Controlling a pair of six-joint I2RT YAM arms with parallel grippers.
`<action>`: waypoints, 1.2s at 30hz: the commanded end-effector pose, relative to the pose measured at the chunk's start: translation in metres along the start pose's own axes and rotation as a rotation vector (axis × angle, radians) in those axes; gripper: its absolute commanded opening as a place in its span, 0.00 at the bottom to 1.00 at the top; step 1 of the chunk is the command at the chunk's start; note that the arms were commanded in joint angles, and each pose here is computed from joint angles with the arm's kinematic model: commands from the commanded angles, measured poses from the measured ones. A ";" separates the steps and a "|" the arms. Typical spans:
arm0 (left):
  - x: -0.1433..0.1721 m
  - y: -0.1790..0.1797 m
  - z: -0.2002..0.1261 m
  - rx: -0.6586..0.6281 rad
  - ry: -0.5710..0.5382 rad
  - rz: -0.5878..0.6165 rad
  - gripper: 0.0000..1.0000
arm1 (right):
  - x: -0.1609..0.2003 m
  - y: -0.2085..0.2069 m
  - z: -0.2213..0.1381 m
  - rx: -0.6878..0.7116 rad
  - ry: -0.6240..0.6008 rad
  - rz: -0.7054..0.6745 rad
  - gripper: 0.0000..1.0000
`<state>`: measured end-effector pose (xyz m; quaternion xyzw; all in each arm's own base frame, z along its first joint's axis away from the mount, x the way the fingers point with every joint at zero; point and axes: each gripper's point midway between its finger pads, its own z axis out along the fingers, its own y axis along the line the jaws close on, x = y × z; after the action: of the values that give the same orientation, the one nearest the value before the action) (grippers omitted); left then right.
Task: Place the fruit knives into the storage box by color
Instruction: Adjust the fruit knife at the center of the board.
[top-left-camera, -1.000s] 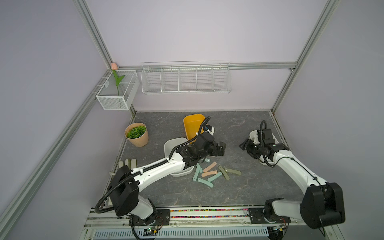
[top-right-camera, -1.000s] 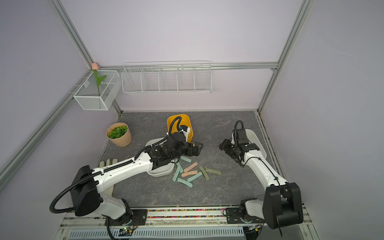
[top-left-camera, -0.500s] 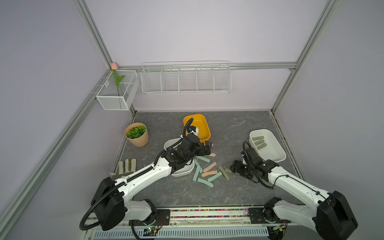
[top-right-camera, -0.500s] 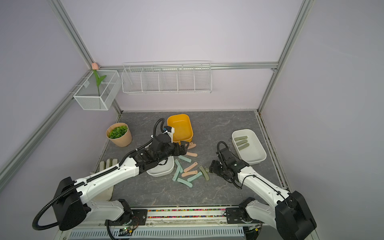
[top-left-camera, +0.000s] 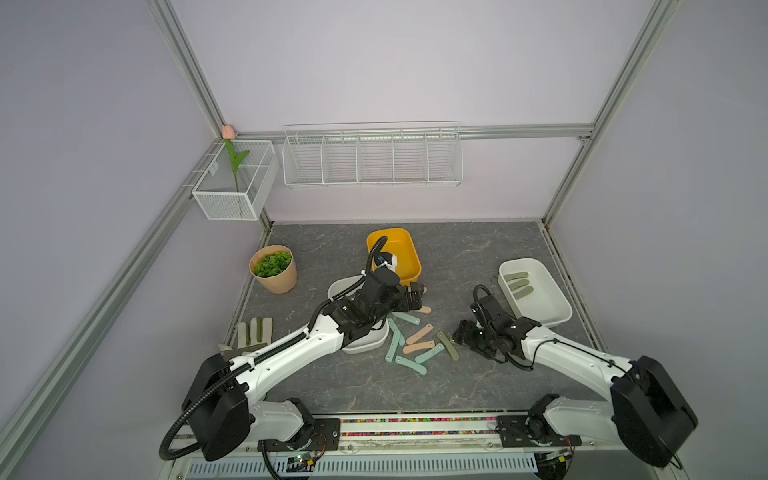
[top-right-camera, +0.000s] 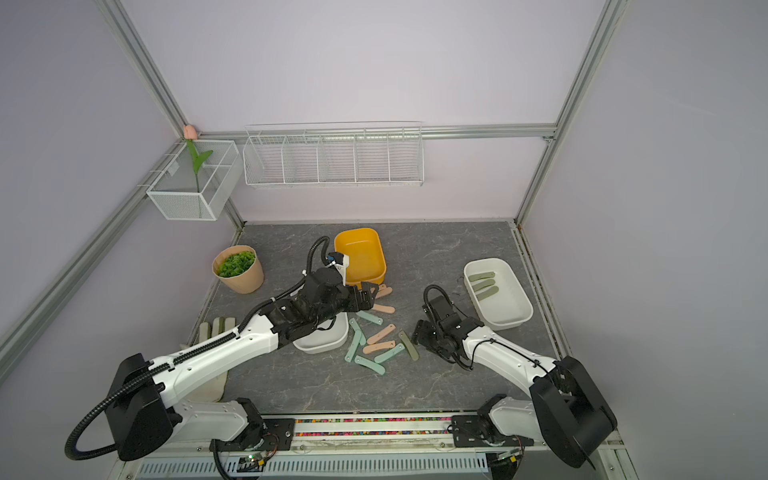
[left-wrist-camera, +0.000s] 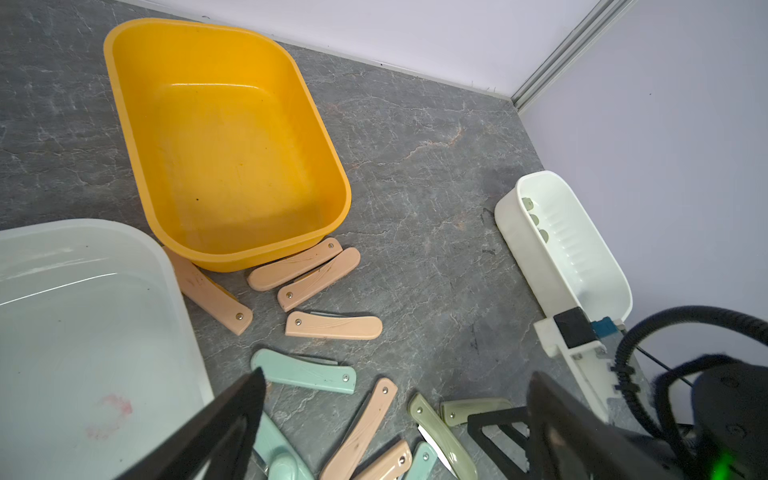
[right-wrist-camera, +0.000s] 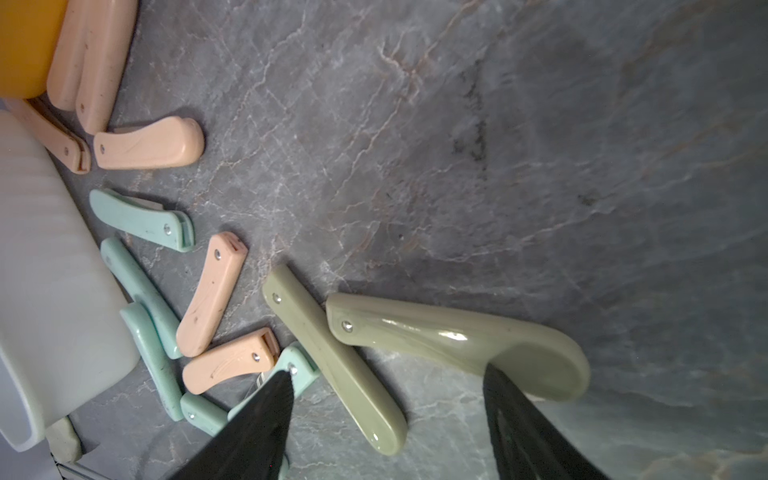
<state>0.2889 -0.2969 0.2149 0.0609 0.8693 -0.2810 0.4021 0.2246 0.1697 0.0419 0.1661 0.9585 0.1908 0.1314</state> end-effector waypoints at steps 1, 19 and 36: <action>-0.001 0.000 0.002 0.000 -0.002 -0.010 0.99 | 0.004 -0.003 0.008 0.008 0.013 0.027 0.76; -0.005 -0.004 0.002 0.012 -0.012 -0.013 0.99 | -0.024 0.004 0.036 0.075 0.011 0.007 0.78; -0.011 -0.008 -0.004 0.029 -0.029 -0.015 0.99 | -0.066 0.008 0.030 0.091 -0.012 -0.047 0.76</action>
<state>0.2897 -0.2990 0.2126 0.0621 0.8698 -0.2820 0.4002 0.3137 0.1699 0.0327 0.1680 0.9606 0.1637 0.1493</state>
